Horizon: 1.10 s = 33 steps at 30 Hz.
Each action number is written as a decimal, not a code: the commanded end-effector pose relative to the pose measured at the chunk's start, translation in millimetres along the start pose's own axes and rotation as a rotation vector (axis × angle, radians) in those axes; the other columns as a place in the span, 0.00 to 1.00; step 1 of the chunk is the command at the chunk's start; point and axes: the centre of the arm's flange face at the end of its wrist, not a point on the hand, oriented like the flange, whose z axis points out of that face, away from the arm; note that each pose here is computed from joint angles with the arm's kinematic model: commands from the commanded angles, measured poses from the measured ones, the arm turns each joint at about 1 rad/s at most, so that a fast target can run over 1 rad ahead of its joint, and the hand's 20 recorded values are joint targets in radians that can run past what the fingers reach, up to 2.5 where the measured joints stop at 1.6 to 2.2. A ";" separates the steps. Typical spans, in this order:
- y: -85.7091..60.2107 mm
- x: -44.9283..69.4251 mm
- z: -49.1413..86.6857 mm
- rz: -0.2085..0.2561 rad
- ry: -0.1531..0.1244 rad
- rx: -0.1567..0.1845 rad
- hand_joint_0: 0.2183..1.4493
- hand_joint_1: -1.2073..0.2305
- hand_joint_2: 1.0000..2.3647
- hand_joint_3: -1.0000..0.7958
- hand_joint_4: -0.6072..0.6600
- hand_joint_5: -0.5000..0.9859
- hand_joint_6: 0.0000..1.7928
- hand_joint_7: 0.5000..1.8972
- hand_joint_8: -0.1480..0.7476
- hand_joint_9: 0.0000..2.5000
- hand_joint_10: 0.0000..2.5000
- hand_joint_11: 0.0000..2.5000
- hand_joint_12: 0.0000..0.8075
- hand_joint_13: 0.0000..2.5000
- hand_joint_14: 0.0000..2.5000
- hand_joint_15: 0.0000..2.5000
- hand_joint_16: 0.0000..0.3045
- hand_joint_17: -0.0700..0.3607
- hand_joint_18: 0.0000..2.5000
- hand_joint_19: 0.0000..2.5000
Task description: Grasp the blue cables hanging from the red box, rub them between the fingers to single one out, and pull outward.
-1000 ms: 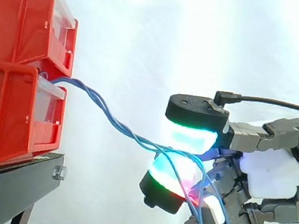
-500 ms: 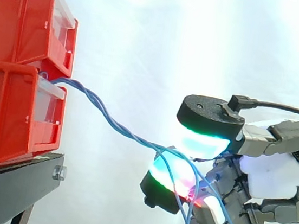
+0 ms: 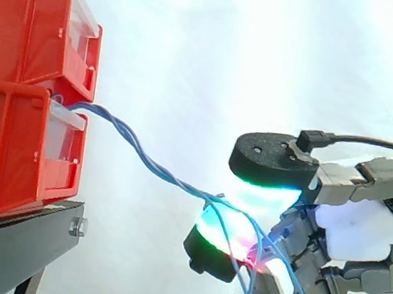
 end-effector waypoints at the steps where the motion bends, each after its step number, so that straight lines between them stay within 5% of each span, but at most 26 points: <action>1: 0.3 1.0 -0.1 0.000 0.001 -0.001 0.28 0.40 0.00 0.48 0.53 0.26 0.50 0.40 0.50 0.48 0.01 0.28 0.50 0.42 0.01 0.25 0.20 0.48 0.39 0.24; 13: 0.3 1.0 -0.1 0.002 0.001 -0.001 0.29 0.55 0.00 0.45 0.54 0.26 0.48 0.40 0.50 0.47 0.01 0.27 0.49 0.41 0.01 0.25 0.20 0.47 0.38 0.25; 20: -0.1 -0.3 -0.1 0.004 -0.002 0.001 0.22 0.62 0.00 0.28 0.54 0.26 0.47 0.41 0.47 0.47 0.01 0.29 0.46 0.41 0.01 0.27 0.17 0.43 0.35 0.27; 26: -0.1 -0.3 -0.1 0.007 -0.002 0.001 0.16 0.44 0.00 0.28 0.56 0.26 0.47 0.40 0.49 0.48 0.01 0.29 0.48 0.42 0.01 0.26 0.19 0.46 0.38 0.25; 33: 0.1 0.8 -0.2 0.013 0.000 0.001 0.30 0.27 0.00 0.32 0.53 0.25 0.49 0.45 0.42 0.45 0.01 0.31 0.41 0.40 0.01 0.28 0.14 0.39 0.34 0.27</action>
